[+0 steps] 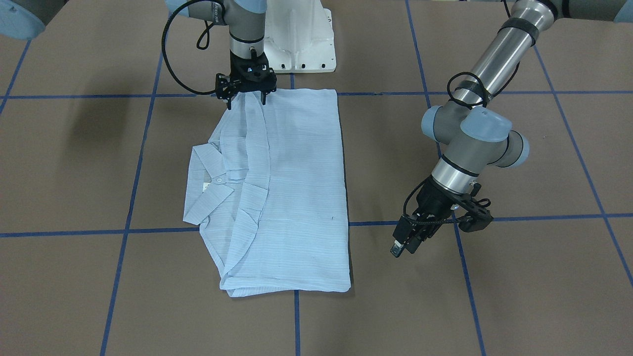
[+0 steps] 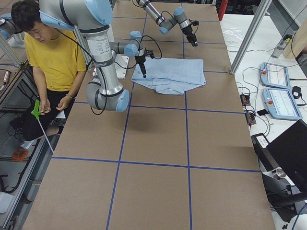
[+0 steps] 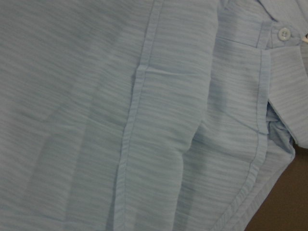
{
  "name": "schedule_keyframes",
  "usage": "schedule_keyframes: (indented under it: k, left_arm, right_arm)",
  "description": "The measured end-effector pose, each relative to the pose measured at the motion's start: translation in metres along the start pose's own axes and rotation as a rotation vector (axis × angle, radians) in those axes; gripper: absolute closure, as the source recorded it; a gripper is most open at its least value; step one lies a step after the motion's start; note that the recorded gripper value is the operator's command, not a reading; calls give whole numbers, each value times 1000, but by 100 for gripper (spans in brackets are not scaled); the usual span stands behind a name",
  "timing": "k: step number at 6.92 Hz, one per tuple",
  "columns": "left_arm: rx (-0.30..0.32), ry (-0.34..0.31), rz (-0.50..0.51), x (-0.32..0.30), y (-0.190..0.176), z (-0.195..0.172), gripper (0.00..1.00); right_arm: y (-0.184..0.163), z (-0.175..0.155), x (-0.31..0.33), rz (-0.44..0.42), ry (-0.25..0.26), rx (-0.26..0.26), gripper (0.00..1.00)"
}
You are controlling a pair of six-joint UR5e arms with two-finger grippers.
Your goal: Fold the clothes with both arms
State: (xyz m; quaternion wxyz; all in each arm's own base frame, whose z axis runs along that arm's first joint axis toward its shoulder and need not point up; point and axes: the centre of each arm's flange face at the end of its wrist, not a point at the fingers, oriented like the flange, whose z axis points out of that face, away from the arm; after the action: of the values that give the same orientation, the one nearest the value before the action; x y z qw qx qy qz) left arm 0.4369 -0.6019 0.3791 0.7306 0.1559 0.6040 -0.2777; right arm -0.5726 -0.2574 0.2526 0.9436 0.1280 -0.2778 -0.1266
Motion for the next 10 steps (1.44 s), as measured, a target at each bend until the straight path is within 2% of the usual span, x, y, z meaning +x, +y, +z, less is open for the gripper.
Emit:
schedule_keyframes:
  k: [3,5,7,10]
  left_arm:
    - [-35,30,9,-1,24,3,36]
    - [-40,36,10,-1,28,3,36]
    - [-41,39,9,0,28,3,36]
    - [-42,51,12,4,29,0,36]
  right_arm:
    - [6,19,-15,-57,43,-21,0]
    - [10,21,-8,-85,76,-40,0]
    - [14,18,21,-98,105,-53,0]
    - [41,23,89,-93,155,-74,0]
